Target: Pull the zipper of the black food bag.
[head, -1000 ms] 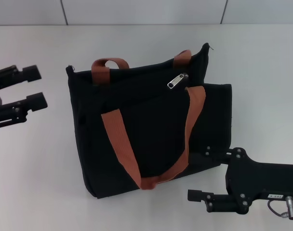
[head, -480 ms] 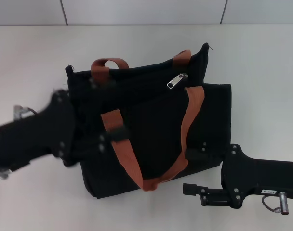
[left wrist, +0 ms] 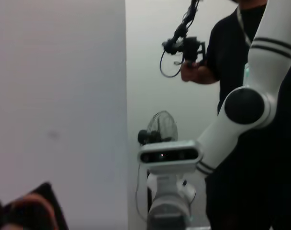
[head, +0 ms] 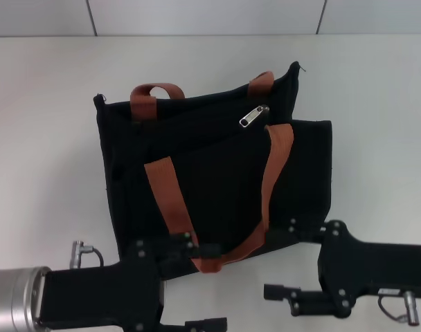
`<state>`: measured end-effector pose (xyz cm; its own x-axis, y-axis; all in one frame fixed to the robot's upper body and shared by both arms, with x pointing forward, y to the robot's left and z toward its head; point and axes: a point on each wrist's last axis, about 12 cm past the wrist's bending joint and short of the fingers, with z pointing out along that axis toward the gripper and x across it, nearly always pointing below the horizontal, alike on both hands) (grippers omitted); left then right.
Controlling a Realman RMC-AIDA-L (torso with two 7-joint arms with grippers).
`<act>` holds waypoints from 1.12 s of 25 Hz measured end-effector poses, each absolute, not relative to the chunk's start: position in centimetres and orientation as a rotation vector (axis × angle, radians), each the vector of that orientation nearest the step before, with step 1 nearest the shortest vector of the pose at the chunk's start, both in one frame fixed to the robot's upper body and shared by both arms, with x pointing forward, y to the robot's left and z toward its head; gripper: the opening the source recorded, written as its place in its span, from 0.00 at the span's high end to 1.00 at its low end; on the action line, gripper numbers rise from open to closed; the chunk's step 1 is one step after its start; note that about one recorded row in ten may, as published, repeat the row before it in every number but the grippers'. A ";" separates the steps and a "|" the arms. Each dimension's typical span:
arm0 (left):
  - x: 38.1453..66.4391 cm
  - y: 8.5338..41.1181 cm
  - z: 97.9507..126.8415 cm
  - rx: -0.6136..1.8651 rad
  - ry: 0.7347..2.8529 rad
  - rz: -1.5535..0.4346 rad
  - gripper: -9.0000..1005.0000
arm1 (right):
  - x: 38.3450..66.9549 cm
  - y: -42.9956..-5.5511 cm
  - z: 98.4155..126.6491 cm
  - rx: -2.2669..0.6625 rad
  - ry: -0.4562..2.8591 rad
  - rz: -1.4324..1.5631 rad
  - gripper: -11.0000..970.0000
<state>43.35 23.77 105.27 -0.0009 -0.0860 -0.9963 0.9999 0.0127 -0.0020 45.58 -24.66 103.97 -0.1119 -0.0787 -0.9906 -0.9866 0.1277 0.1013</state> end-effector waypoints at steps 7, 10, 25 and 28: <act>42.6 26.1 102.6 1.123 1.421 -1.107 0.22 | 43.8 -24.6 102.7 -1.163 1.462 1.203 0.25; 43.2 26.6 102.7 1.116 1.456 -1.090 0.22 | 43.3 -24.8 102.4 -1.150 1.480 1.205 0.25; 46.7 26.3 104.2 1.227 1.489 -1.116 0.22 | 43.2 -24.8 101.6 -1.141 1.524 1.162 0.25; 45.9 26.4 104.2 1.228 1.481 -1.156 0.22 | 43.3 -24.8 101.5 -1.133 1.530 1.149 0.25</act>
